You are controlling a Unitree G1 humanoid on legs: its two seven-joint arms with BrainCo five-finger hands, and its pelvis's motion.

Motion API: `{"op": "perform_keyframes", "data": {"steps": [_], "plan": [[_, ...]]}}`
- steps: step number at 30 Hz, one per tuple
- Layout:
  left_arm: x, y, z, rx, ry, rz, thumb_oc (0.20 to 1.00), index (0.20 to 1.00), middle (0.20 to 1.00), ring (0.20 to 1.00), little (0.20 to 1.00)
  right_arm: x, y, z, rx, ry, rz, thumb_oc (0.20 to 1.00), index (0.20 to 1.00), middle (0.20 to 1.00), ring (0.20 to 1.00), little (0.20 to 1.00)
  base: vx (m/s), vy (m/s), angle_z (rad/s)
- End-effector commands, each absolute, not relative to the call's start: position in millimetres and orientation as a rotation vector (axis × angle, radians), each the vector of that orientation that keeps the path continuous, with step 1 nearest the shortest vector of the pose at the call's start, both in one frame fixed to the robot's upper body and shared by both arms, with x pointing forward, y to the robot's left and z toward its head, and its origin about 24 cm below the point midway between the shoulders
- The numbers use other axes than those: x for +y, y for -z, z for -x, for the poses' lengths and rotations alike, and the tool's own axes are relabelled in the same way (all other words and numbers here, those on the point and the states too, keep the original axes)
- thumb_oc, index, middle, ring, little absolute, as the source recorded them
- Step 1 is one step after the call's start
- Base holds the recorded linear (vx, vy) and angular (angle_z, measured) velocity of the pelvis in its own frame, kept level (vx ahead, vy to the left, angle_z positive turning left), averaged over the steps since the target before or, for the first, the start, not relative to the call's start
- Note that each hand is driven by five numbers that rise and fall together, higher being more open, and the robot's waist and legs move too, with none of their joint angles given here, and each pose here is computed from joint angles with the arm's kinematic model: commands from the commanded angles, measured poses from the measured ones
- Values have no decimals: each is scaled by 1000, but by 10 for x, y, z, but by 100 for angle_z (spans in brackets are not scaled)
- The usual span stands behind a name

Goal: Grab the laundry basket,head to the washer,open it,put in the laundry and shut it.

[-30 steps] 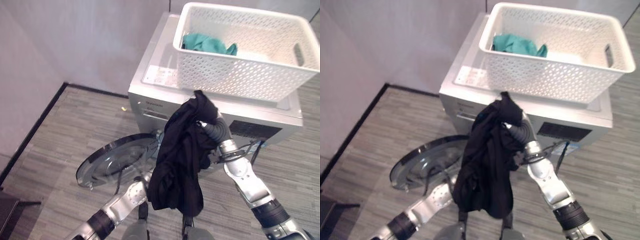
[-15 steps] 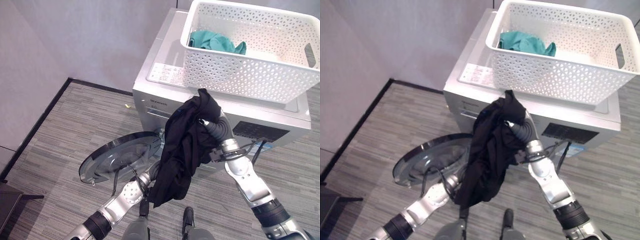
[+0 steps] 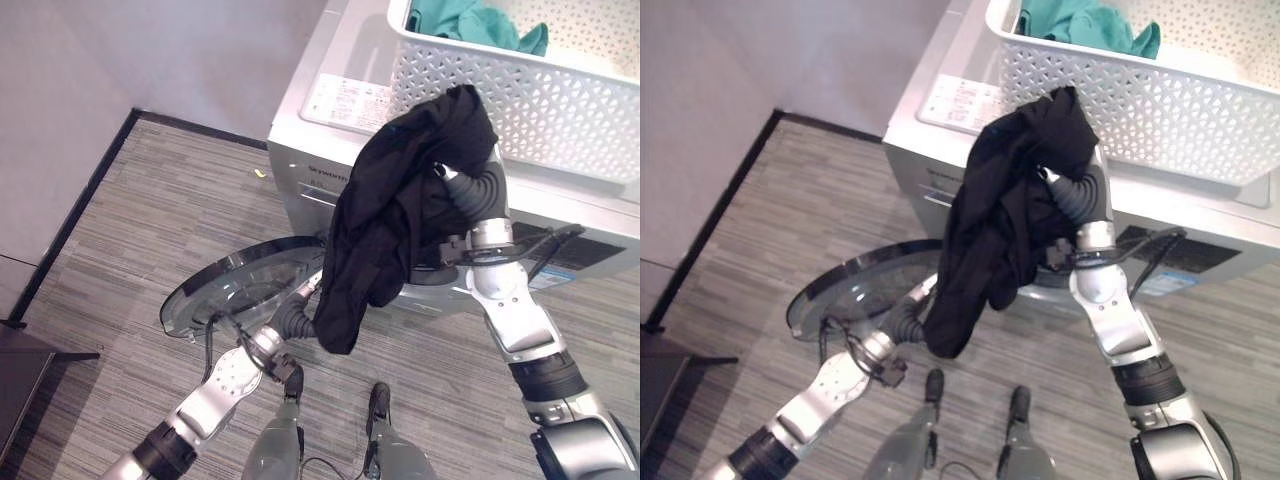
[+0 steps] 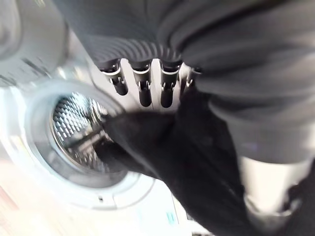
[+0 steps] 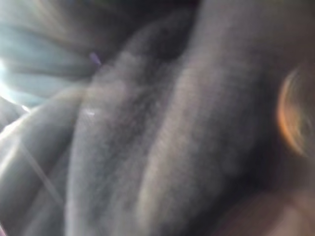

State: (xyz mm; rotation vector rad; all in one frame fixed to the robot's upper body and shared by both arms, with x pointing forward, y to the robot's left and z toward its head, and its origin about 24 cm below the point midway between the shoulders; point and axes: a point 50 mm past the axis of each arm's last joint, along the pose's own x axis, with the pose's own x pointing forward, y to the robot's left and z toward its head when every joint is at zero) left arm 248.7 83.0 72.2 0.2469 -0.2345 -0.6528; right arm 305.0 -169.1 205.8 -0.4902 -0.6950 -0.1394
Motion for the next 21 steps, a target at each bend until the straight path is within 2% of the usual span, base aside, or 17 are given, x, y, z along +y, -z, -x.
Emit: {"op": "perform_keyframes", "data": {"steps": [1, 5, 8, 10, 11, 13, 14, 16, 21], "plan": [[-567, -1203, -2572, -600, 1091, -561, 1000, 1000, 1000, 1000, 1000, -1331, -2395, -2897, -897, -11, 297, 200, 200, 200, 200, 200, 31, 147, -4], [-774, -1352, -2589, -774, 1125, -800, 1000, 1000, 1000, 1000, 1000, -1352, -2280, -2943, -833, -28, 311, 200, 200, 200, 200, 200, 13, 78, -18], [-702, -1429, -2741, -789, 984, -804, 1000, 1000, 1000, 1000, 1000, -1388, -2061, -2929, -739, -46, 284, 200, 200, 200, 200, 200, 6, 33, -27], [-600, -1445, -2824, -784, 898, -785, 1000, 1000, 1000, 1000, 1000, -1414, -1965, -2912, -704, -51, 294, 200, 200, 200, 200, 200, -7, 10, -12], [-398, -1394, -2911, -738, 823, -759, 1000, 1000, 1000, 1000, 1000, -1481, -1871, -2905, -665, -50, 342, 200, 200, 200, 200, 200, -7, 9, -9], [-395, -1393, -2911, -737, 823, -759, 1000, 1000, 1000, 1000, 1000, -1480, -1869, -2904, -665, -51, 342, 200, 200, 200, 200, 200, 8, 4, 4], [-80, -1271, -2974, -657, 755, -735, 1000, 1000, 1000, 1000, 1000, -1611, -1760, -2888, -613, -43, 404, 200, 200, 200, 200, 200, 19, 10, 8], [113, -1120, -2977, -574, 725, -717, 1000, 1000, 1000, 1000, 1000, -1674, -1661, -2876, -563, -46, 418, 200, 200, 200, 200, 200, 16, 2, 2], [338, -956, -2961, -486, 669, -684, 1000, 1000, 1000, 1000, 1000, -1689, -1573, -2874, -520, -52, 411, 200, 200, 200, 200, 200, 8, -4, 3]]}}
